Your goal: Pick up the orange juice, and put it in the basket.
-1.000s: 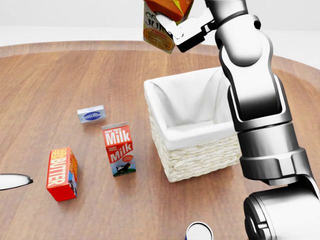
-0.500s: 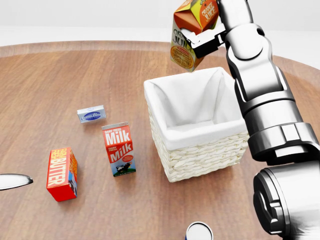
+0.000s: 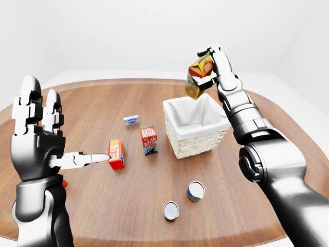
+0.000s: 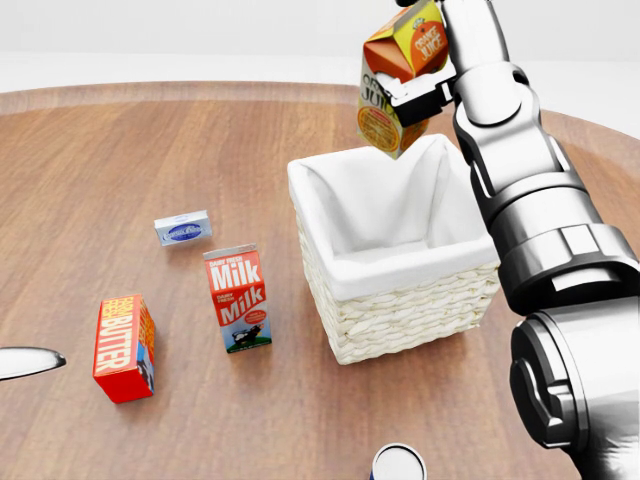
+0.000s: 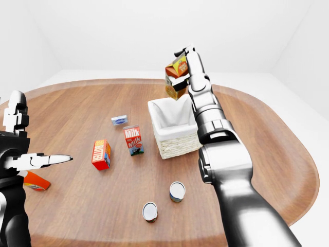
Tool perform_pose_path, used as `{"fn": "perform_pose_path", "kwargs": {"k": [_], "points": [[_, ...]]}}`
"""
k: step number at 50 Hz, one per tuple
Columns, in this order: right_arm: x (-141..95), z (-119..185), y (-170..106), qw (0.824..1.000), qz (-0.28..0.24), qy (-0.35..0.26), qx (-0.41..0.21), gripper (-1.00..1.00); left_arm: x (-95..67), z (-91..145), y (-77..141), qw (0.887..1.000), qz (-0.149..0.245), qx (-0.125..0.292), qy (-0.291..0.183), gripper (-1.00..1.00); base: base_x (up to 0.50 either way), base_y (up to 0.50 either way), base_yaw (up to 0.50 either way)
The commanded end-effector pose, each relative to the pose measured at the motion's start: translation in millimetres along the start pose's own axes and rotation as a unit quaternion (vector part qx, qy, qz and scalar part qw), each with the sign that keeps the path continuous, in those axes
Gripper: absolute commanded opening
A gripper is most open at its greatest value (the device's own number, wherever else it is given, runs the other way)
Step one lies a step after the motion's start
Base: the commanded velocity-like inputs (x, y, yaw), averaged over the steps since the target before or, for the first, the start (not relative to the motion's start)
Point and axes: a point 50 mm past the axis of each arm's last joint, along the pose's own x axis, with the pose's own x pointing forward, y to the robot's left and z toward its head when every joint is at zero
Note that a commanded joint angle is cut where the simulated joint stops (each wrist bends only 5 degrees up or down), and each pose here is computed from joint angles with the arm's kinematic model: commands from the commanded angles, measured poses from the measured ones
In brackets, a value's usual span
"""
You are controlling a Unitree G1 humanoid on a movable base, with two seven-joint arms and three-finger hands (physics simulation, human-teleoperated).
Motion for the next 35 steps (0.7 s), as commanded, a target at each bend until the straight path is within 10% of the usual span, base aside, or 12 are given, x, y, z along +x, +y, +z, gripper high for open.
{"fn": "perform_pose_path", "kwargs": {"k": [1, 35], "points": [[1.2, 1.6, -4.2, 1.000, -0.022, -0.003, -0.011, -1.00, 0.0, 0.7, 0.0, 1.000, 0.000, 0.000, -0.001, 1.00, 0.00, 0.00, 0.00], [-4.2, -22.6, 9.2, 0.999, -0.039, 0.023, -0.024, -1.00, -0.5, 0.9, 0.3, 1.000, 0.000, -0.001, -0.002, 1.00, 0.00, 0.00, 0.00]]}}
